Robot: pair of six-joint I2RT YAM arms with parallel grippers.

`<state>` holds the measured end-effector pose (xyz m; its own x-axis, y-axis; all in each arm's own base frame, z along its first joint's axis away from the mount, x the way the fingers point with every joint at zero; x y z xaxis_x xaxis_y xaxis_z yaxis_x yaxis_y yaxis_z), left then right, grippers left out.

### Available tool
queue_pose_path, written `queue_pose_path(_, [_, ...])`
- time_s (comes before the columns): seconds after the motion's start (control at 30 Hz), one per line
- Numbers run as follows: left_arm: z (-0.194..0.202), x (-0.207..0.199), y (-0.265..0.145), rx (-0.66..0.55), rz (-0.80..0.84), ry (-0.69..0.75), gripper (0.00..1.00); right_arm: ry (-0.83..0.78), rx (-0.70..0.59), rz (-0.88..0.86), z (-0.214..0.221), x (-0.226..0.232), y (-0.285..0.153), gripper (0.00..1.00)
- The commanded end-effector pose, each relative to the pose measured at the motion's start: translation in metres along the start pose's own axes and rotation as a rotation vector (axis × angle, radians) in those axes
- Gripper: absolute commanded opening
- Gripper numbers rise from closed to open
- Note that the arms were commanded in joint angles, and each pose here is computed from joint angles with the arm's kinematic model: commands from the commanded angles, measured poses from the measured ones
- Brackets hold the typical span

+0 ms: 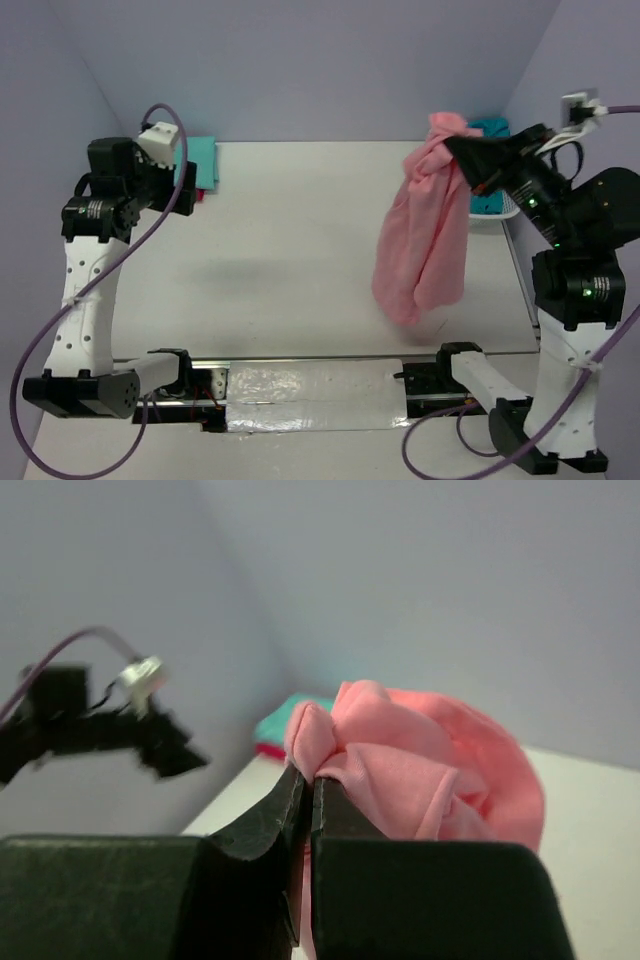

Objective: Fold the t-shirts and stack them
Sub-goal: Move the tshirt to the center of the board

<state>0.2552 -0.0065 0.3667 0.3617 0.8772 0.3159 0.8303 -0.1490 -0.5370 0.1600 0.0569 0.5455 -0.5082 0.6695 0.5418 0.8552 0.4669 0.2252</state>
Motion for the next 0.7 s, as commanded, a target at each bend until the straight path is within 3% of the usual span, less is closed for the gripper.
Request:
queue_pose_path(0.0, [0.014,0.010,-0.012,-0.017,-0.051,-0.092,0.97,0.119,0.200,-0.249,0.038,0.026,0.024,0.00])
queue_pose_path(0.07, [0.021,0.011,-0.014,-0.014,-0.063,-0.106,0.97,0.127,0.286,-0.342,0.047,0.047,0.037,0.00])
queue_pose_path(0.1, [0.021,0.012,-0.017,-0.019,-0.072,-0.104,0.97,0.148,0.371,-0.364,0.064,0.048,0.064,0.00])
queue_pose_path(0.13, [0.021,0.015,-0.019,-0.019,-0.089,-0.108,0.97,0.116,0.407,-0.503,0.064,0.081,0.064,0.00])
queue_pose_path(0.2, [0.021,0.020,-0.018,-0.001,-0.115,-0.112,0.97,0.115,0.473,-0.540,0.080,0.091,0.093,0.00])
queue_pose_path(0.27, [0.019,0.026,-0.018,0.009,-0.128,-0.110,0.98,0.177,0.430,-0.543,0.076,0.098,0.105,0.00])
queue_pose_path(0.33, [0.014,0.031,-0.020,0.010,-0.139,-0.103,0.98,0.221,0.413,-0.423,0.092,0.081,0.121,0.00])
queue_pose_path(0.37, [0.013,0.033,-0.015,0.023,-0.134,-0.102,0.97,0.235,0.372,-0.283,0.097,0.062,0.132,0.00])
queue_pose_path(0.47, [0.004,0.042,-0.014,0.027,-0.145,-0.084,0.96,0.285,0.425,-0.034,0.137,-0.004,0.151,0.00])
queue_pose_path(0.5, [0.002,0.044,-0.014,0.026,-0.152,-0.078,0.96,0.295,0.496,0.039,0.171,-0.036,0.151,0.02])
queue_pose_path(0.53, [-0.001,0.046,-0.013,0.021,-0.155,-0.073,0.96,0.307,0.530,0.074,0.195,-0.072,0.150,0.36])
queue_pose_path(0.6, [0.000,0.045,-0.008,0.024,-0.139,-0.069,0.96,0.299,0.540,0.093,0.206,-0.110,0.155,0.71])
queue_pose_path(0.63, [0.001,0.043,-0.003,0.021,-0.108,-0.066,0.95,0.308,0.608,0.189,0.229,-0.144,0.164,0.98])
queue_pose_path(0.67, [0.002,0.043,0.000,0.020,-0.101,-0.069,0.96,0.252,0.621,0.323,0.233,-0.184,0.169,1.00])
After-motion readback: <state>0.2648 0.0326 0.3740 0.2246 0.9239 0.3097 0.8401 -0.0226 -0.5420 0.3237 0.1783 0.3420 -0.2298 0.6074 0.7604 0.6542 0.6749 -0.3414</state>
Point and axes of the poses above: each gripper's point midway between its finger pads, its own y axis out along the fingers, its own x axis along the line the jaws close on, z = x × y, the point moved 8 cm from there along -y, back along the fingers, and after that the axes turned 15 degrees about y, right-handed, at the moved point
